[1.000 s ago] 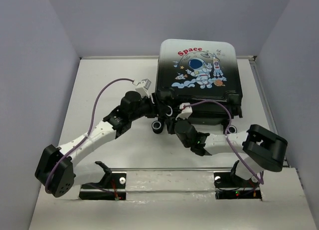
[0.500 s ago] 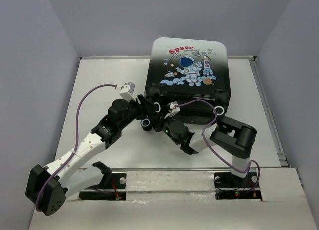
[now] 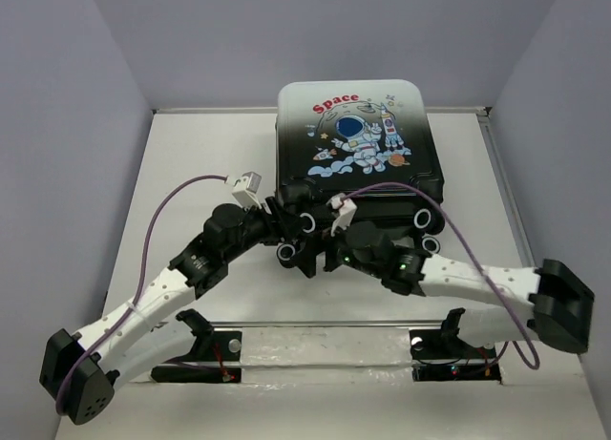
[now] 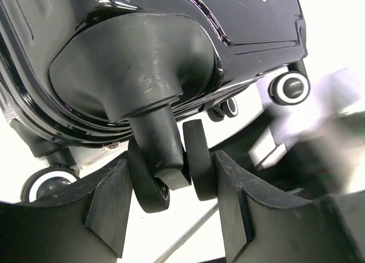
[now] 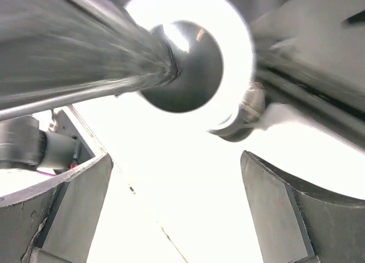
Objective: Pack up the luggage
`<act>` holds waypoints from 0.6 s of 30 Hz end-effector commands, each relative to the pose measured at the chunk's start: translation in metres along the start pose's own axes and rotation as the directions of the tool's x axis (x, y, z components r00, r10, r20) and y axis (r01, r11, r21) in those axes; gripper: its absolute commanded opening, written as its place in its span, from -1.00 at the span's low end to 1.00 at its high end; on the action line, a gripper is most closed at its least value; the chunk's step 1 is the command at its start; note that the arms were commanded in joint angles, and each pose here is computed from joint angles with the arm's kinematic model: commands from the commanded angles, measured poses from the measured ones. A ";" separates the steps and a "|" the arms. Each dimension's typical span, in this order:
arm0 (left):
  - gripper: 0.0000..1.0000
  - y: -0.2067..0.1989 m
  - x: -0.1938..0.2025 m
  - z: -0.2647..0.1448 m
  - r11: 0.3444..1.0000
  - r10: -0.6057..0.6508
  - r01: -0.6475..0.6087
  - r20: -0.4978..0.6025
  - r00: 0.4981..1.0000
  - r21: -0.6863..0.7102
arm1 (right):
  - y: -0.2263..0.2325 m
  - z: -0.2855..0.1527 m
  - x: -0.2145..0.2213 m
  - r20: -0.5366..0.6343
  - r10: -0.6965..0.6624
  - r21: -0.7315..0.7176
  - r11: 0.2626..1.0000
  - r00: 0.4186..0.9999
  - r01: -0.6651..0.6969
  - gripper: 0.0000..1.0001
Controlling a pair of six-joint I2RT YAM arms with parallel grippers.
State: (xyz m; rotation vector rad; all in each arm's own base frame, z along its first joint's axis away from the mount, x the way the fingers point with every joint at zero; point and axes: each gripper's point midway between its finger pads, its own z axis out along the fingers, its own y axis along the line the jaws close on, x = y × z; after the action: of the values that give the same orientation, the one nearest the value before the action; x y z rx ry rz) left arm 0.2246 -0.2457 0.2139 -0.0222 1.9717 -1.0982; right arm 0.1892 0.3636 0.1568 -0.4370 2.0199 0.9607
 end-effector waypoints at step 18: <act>-0.88 -0.086 0.002 -0.018 0.909 0.121 -0.129 0.045 0.992 0.397 | -0.269 -0.150 -0.214 0.313 -0.016 0.676 0.706 0.950 -0.211 0.99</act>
State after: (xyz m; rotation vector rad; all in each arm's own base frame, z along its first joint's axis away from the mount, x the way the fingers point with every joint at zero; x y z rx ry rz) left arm 0.2183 -0.2537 0.2107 0.0096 1.9451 -1.1467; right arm 0.3833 0.0594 0.2708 0.3019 1.8834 0.1709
